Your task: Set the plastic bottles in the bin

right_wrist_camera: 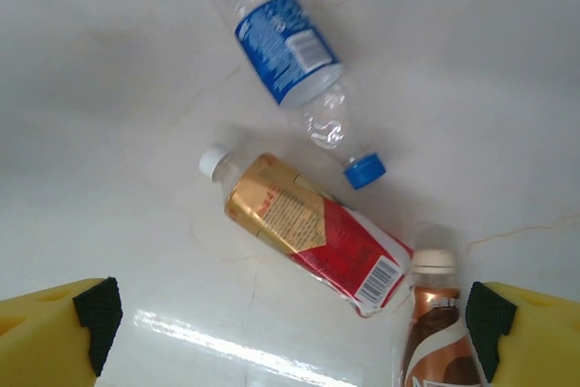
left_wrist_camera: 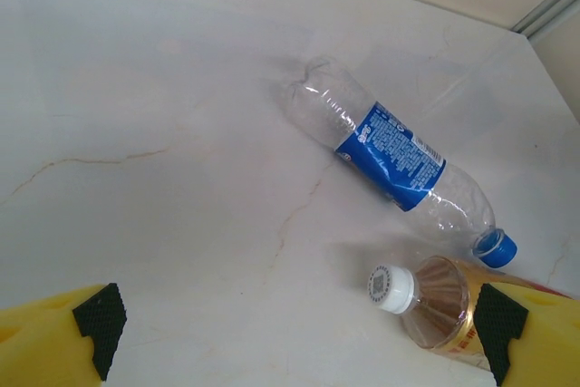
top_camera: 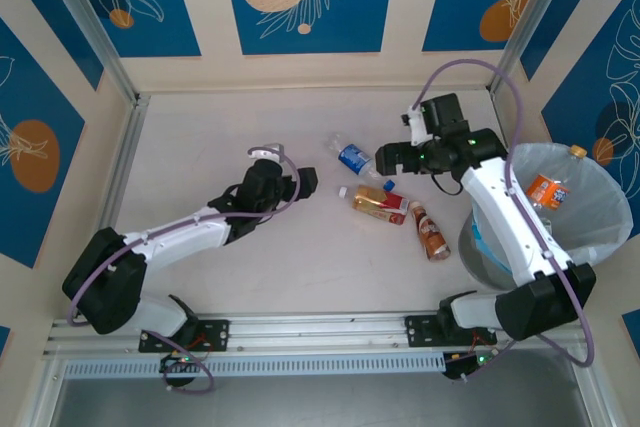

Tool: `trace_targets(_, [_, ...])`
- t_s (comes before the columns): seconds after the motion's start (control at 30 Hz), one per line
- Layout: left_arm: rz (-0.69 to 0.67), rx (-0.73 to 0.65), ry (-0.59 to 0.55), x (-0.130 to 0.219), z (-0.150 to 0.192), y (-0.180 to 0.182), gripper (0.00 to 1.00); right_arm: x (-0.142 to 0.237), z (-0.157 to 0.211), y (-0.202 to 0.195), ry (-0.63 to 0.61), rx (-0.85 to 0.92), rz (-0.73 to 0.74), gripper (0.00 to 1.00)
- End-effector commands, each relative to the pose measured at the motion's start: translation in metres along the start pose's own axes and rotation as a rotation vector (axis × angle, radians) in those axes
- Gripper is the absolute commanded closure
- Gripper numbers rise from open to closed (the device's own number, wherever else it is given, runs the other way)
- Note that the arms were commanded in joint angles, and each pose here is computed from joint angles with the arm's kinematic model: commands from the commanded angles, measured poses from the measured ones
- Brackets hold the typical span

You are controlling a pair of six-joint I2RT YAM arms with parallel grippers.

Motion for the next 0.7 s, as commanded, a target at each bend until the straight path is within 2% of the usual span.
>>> trace_targets(0.0, [0.017,0.062,0.016,-0.005,0.004,0.009,0.0,-0.014,0.0,0.009,0.001,0.134,-0.071,0.0])
trace_targets(0.23, [-0.021,0.084,-0.022,0.003,0.003,0.018,0.0,-0.049,0.008,0.016,0.087,0.25,-0.18,0.01])
trace_targets(0.5, [-0.08,0.109,-0.139,0.023,0.003,0.038,0.0,-0.092,0.016,0.01,0.227,0.31,-0.15,0.0])
trace_targets(0.67, [-0.115,0.098,-0.144,0.031,0.002,0.042,0.0,-0.115,0.017,0.012,0.271,0.385,-0.124,0.0])
Point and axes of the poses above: each hand's point on the last joint's axis, 136 mm out from that joint toward the fingers, its own x axis back along the fingers, its own y axis along the line the jaws close on, z = x × y, the point moved 10 cm from there along x, back along the fingers, and after that the axes turned 9 degrees about x, right-handed, at the moved point
